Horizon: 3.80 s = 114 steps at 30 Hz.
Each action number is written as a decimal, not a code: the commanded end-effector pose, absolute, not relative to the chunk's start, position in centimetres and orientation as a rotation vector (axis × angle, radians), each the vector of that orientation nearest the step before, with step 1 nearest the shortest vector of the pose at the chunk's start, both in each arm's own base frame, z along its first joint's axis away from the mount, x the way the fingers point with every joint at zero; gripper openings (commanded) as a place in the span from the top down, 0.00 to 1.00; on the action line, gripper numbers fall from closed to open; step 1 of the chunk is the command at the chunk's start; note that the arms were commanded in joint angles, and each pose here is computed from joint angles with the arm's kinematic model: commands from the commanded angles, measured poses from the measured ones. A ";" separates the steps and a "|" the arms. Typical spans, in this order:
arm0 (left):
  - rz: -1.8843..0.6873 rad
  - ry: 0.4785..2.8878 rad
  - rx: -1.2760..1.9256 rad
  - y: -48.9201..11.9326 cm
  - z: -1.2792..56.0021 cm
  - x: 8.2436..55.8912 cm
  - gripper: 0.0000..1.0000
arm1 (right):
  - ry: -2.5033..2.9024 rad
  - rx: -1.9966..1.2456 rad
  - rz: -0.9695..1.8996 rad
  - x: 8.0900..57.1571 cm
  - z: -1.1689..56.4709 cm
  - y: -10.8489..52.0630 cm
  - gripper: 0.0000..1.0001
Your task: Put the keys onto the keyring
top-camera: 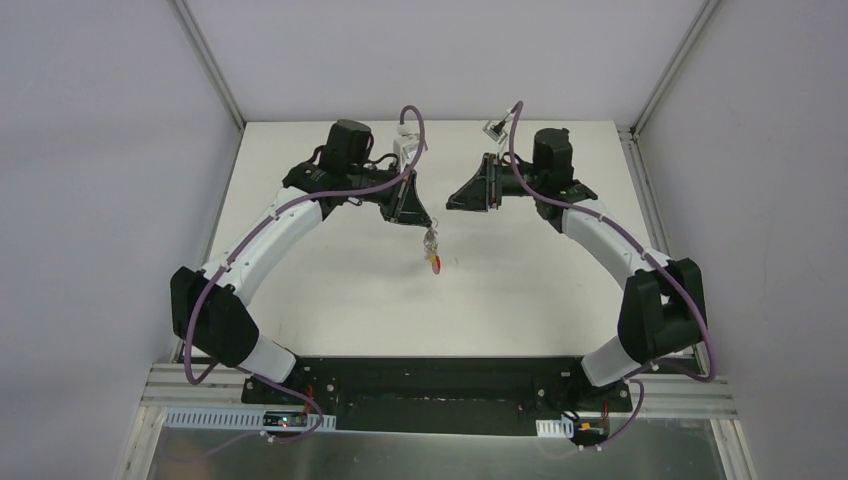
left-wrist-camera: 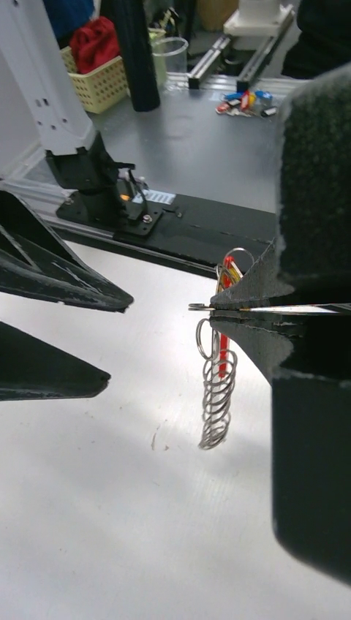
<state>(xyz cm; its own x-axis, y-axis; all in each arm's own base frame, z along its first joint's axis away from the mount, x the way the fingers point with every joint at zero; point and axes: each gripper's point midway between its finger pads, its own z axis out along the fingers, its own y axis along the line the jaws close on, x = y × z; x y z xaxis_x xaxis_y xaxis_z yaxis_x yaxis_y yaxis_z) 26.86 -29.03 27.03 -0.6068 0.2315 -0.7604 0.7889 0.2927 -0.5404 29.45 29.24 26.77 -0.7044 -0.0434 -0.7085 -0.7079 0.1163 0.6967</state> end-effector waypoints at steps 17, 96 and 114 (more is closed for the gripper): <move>-1.327 1.917 1.042 -29.1 29.2 23.9 1.00 | 1.713 -1.152 1.602 23.2 27.7 31.5 0.64; -1.718 1.818 0.606 -29.9 30.5 29.2 0.88 | 1.744 -0.673 1.749 29.2 29.8 30.5 1.00; -1.635 1.849 0.679 -29.5 29.9 28.6 1.00 | 1.747 -0.724 1.695 29.2 29.1 30.4 0.82</move>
